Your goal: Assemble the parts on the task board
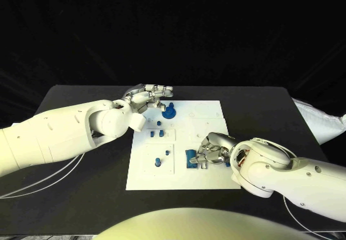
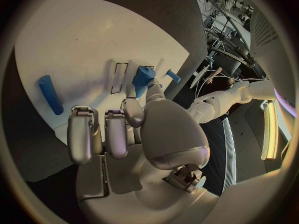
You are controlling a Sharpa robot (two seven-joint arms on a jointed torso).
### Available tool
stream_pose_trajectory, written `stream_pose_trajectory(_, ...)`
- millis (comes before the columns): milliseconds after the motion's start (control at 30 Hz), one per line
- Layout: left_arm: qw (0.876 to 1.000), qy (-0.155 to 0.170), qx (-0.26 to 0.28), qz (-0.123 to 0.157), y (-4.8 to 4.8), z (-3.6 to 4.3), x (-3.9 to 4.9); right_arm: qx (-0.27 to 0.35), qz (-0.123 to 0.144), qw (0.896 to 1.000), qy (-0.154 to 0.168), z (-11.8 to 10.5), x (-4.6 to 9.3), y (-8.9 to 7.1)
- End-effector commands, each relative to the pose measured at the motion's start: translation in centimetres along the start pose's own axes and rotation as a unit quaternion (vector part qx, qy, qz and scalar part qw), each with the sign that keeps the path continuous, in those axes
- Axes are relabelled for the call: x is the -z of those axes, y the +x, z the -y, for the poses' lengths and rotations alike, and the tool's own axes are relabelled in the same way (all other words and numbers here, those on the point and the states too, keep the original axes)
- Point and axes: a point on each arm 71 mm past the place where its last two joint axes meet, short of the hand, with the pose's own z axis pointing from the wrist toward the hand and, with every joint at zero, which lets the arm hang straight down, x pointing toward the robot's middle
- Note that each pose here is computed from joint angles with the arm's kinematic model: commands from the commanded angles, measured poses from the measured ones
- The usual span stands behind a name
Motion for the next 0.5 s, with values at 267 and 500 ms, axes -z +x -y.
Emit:
stream_pose_trajectory(267, 1.0, 0.002, 0.0, -0.011, 0.24, 0.05, -0.01, 0.039, 0.005, 0.999, 0.0, 0.1, -0.27, 0.37)
stream_pose_trajectory(500, 1.0, 0.002, 0.0, -0.01, 0.22, 0.05, -0.01, 0.032, 0.016, 0.999, 0.0, 0.36, -0.1, 0.17)
